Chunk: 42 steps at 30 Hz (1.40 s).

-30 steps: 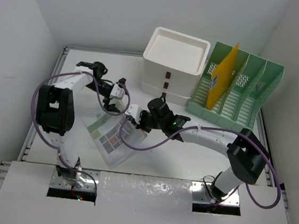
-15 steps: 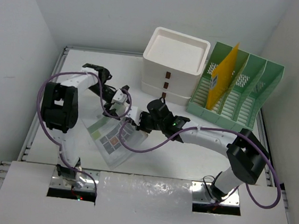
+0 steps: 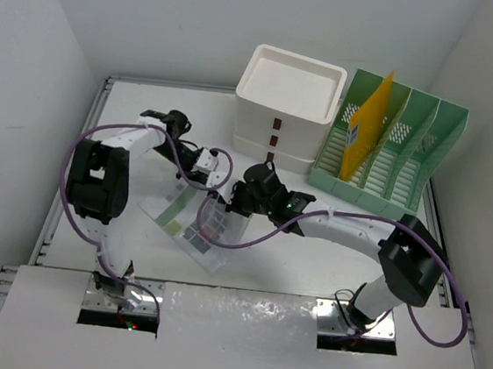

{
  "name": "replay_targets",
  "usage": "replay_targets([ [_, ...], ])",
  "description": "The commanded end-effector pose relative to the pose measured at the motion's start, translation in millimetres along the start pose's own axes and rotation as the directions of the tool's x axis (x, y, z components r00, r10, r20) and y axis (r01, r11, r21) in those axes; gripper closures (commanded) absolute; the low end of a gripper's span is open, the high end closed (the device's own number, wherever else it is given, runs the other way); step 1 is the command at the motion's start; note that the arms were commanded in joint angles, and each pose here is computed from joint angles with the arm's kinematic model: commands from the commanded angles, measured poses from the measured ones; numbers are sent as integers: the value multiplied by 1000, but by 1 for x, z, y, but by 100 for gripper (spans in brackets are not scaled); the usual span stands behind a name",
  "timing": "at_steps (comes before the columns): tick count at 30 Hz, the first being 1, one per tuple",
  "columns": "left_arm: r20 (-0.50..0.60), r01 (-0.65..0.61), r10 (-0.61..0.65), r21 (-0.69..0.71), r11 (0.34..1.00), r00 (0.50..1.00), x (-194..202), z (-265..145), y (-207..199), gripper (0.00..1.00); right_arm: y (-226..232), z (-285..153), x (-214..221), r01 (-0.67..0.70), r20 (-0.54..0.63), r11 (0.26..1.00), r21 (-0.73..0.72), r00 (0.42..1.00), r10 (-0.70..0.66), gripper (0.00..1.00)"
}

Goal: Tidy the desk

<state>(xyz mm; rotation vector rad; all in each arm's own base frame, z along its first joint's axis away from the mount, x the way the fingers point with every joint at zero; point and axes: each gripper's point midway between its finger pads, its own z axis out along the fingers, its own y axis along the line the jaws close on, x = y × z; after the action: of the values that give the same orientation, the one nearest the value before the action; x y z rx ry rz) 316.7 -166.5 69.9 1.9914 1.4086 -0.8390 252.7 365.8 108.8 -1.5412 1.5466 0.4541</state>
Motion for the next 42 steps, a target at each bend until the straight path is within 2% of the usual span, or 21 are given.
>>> replay_targets([
  [1,16,23,-20,-213,977,1000,-39,-32,38,100,-46,-32,-55,-72,151,971,226,988,38,93],
  [3,7,53,-53,-285,957,999,-50,-46,42,100,-71,-62,-65,-161,184,917,364,978,99,76],
  [4,14,84,-83,-308,948,996,-53,-51,43,100,-75,-73,-69,-236,222,891,387,962,158,53],
  [6,21,91,-89,-314,945,996,-67,-60,32,100,-84,-108,-83,-320,308,841,436,931,195,38],
  [7,39,102,-95,-306,947,995,-74,-61,26,100,-83,-118,-88,-366,349,826,429,910,222,26],
  [12,94,95,-69,-313,945,993,-119,-85,-4,100,-72,-161,-89,-431,427,804,411,870,248,10],
  [13,124,150,-115,-317,937,986,-127,-89,-7,100,-70,-165,-88,-478,449,784,396,846,289,9],
  [15,180,161,-102,-352,922,978,-154,-104,-9,100,-67,-176,-79,-516,447,753,408,832,328,8],
  [16,226,233,-159,-351,907,961,-164,-108,-10,100,-66,-179,-76,-542,452,738,402,818,356,8],
  [18,295,240,-127,-386,891,947,-194,-126,-8,100,-60,-184,-66,-561,451,725,400,809,377,5],
  [19,348,319,-188,-373,871,918,-205,-131,-10,100,-58,-186,-65,-575,460,718,392,799,388,4],
  [23,437,324,-125,-419,848,891,-254,-165,-15,100,-55,-204,-41,-594,475,682,427,789,389,1],
  [26,507,312,-38,-468,827,861,-293,-195,-23,100,-53,-232,-43,-615,548,670,416,757,355,1],
  [30,585,381,-49,-461,801,810,-321,-221,-22,100,-60,-247,-31,-619,519,619,484,772,367,1],
  [33,637,418,-52,-440,795,769,-333,-232,-19,100,-60,-242,-48,-631,534,651,422,753,384,1],
  [36,678,433,-53,-405,805,734,-342,-237,-19,100,-78,-233,-52,-685,543,595,419,715,440,1],
  [38,685,423,-24,-423,801,729,-349,-244,-18,100,-99,-234,-67,-733,617,604,313,641,457,1],
  [39,688,429,-21,-428,796,725,-350,-247,-18,100,-106,-232,-74,-790,671,579,201,542,506,1],
  [40,688,426,-4,-444,788,726,-354,-252,-19,100,-120,-235,-82,-775,730,622,113,489,477,1],
  [41,686,419,17,-463,781,727,-356,-258,-20,100,-124,-238,-90,-784,767,620,39,421,484,1],
  [42,689,421,25,-470,776,724,-358,-262,-20,100,-130,-252,-109,-729,830,685,14,390,399,2],
])
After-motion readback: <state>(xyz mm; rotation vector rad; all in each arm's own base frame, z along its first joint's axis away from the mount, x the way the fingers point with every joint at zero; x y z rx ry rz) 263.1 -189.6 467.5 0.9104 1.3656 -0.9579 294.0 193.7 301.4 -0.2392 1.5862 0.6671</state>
